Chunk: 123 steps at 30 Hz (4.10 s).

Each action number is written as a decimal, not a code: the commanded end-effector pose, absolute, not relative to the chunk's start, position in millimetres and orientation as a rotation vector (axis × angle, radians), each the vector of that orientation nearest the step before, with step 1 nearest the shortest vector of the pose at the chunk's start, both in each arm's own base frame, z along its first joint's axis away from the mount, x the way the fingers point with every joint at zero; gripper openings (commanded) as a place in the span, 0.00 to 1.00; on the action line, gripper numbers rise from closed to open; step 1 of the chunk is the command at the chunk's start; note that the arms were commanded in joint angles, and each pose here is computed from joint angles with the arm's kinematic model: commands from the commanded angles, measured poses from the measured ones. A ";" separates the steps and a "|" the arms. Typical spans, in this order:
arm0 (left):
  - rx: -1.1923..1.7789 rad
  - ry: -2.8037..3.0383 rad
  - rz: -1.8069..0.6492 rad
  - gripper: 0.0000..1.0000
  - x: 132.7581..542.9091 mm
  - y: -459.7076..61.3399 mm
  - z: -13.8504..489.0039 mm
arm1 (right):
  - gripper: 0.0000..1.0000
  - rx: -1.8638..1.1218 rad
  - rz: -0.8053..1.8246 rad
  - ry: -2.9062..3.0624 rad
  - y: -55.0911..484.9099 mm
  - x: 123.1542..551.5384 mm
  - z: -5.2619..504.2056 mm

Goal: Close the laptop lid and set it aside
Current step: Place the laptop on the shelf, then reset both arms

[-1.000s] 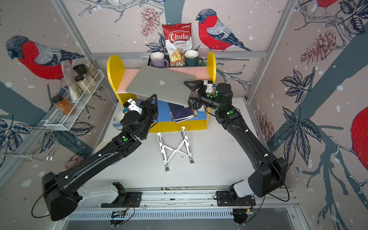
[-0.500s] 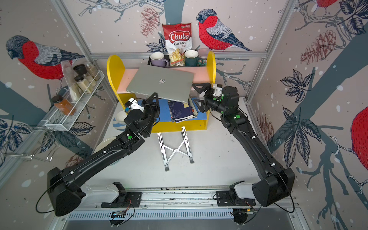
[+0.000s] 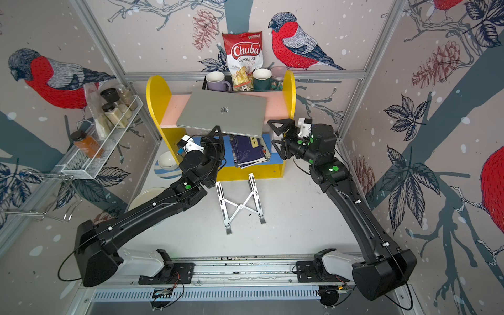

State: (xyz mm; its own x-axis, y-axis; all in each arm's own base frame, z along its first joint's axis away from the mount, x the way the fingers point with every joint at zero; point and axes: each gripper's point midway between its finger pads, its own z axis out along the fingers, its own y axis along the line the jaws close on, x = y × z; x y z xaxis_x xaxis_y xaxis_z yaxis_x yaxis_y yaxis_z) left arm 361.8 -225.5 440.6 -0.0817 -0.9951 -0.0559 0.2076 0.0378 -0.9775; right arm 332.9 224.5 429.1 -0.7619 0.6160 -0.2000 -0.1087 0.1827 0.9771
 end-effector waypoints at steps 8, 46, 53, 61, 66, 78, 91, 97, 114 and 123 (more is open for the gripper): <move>-0.978 0.846 -1.505 0.00 349.0 -215.2 504.1 | 1.00 0.417 1.623 1.891 226.5 327.8 427.8; -1.171 0.898 -1.390 0.00 382.1 -222.7 455.4 | 1.00 0.455 1.617 1.870 203.9 319.3 419.7; -1.179 0.919 -1.385 0.03 388.3 -224.4 451.8 | 1.00 0.468 1.623 1.869 201.5 320.2 414.4; -1.186 0.929 -1.388 0.40 391.4 -224.0 448.1 | 1.00 0.476 1.626 1.865 198.8 321.9 412.7; -1.175 0.935 -1.395 0.53 392.6 -227.0 448.7 | 1.00 0.474 1.627 1.864 198.3 320.8 412.9; -1.141 0.943 -1.425 0.95 393.8 -234.2 447.1 | 1.00 0.468 1.632 1.861 196.6 320.8 412.8; -1.132 0.992 -1.403 0.96 376.0 -227.1 423.4 | 1.00 0.469 1.635 1.860 196.1 324.1 408.9; -1.126 1.019 -1.370 0.96 364.7 -221.3 398.5 | 1.00 0.463 1.629 1.864 196.6 325.7 407.2; -1.030 1.210 -1.250 0.96 308.8 -196.8 345.6 | 1.00 0.429 1.480 1.951 189.0 333.6 380.6; -0.619 1.741 -0.564 0.95 271.2 -146.4 299.7 | 1.00 0.397 0.987 2.070 133.3 351.2 320.4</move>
